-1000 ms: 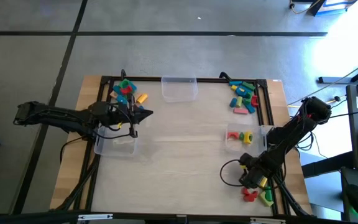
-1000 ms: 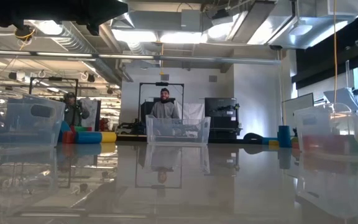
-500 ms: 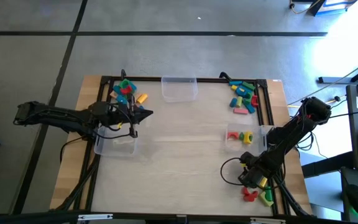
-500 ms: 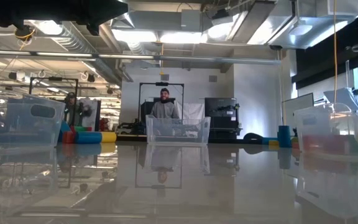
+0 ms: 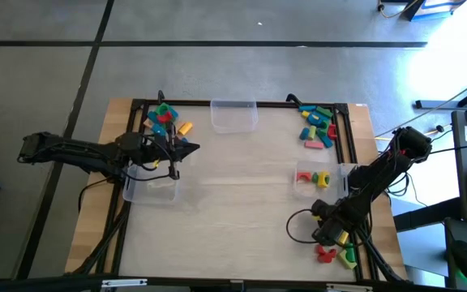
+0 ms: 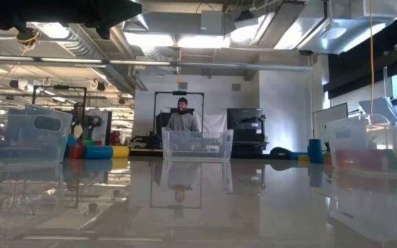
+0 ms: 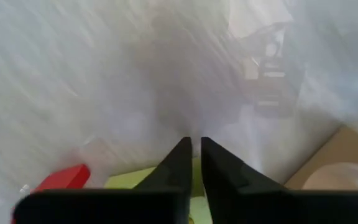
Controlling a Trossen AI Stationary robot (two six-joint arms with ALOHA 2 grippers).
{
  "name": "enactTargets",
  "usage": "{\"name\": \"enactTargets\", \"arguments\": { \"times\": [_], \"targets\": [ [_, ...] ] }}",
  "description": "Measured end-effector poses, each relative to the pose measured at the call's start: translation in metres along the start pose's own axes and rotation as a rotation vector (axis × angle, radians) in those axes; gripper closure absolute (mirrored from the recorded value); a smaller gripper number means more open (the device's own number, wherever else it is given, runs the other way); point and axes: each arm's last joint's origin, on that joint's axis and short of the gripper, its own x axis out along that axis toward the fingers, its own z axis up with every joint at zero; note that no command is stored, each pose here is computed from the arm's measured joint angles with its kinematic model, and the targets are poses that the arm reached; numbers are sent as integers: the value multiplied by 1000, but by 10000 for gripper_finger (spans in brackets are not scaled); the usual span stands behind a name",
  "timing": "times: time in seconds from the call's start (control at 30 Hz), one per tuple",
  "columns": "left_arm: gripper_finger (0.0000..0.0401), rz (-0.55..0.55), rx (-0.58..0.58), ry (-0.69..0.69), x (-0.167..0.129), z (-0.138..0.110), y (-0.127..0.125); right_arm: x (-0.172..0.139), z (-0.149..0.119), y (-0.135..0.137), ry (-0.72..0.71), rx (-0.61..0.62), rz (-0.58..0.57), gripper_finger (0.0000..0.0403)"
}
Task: Sort blocks by size
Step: Put the light green arch block into the bottom right transparent bin
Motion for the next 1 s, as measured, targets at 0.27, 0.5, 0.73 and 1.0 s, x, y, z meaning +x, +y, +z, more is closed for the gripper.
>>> {"name": "enactTargets", "arguments": {
  "times": [0.27, 0.5, 0.73, 1.0],
  "targets": [
    [397, 0, 0, 0, 0, 0, 0, -1, 14, -1, -48, -69, -9, 389],
    [397, 0, 0, 0, 0, 0, 0, -9, 25, -3, 13, -84, 39, 396],
    [397, 0, -3, 0, 0, 0, 0, -33, 20, 2, 47, -52, 160, 387],
    [397, 0, -3, 1, 0, 0, 0, -39, 4, 4, 45, -52, 153, 355]
  ]
}}
